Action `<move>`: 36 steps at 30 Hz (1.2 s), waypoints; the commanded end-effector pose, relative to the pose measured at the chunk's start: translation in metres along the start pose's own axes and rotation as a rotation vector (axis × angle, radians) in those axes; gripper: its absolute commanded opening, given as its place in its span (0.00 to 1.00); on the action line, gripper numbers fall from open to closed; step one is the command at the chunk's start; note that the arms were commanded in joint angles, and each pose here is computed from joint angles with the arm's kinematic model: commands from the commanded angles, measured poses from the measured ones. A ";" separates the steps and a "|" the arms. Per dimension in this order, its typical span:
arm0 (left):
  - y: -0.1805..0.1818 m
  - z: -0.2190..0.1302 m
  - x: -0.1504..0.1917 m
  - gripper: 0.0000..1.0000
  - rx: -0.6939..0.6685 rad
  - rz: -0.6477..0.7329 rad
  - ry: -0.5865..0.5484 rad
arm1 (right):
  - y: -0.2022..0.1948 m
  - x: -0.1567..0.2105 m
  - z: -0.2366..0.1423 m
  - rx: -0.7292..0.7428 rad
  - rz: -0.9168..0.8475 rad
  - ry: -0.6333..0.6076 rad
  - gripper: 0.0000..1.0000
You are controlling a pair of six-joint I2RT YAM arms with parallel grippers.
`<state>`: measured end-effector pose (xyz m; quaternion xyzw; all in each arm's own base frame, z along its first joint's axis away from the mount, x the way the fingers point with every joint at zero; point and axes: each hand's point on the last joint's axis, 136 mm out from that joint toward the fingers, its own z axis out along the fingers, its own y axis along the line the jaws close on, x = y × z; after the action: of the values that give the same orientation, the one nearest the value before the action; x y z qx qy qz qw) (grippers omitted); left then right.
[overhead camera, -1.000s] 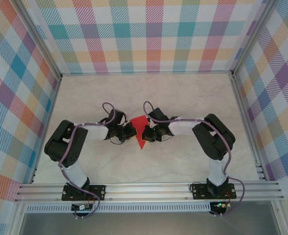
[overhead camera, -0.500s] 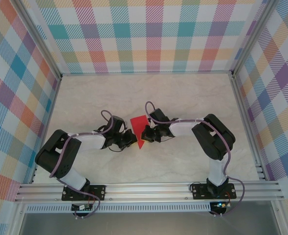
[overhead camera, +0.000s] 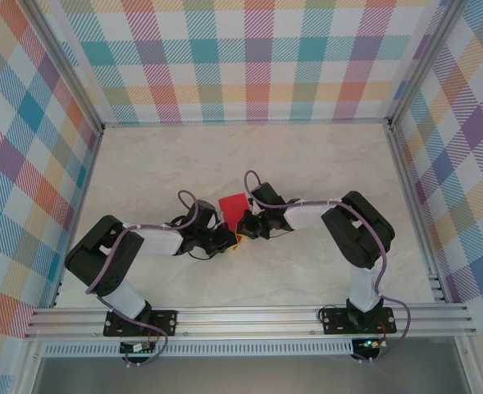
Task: Fold a paper plane with a square sheet of paper (pick it up from the middle)
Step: Third fold the triangle at the center of the table.
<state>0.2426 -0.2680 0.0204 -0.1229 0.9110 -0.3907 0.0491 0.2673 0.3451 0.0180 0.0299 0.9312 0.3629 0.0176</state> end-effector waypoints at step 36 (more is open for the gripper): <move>0.047 0.006 0.021 0.00 -0.171 -0.013 0.070 | -0.045 -0.089 -0.031 0.064 -0.125 -0.125 0.00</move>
<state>0.2417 -0.2679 0.0172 -0.1024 0.9156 -0.3852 0.0532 0.3254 0.3049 0.0191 -0.0223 0.9257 0.3724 0.0626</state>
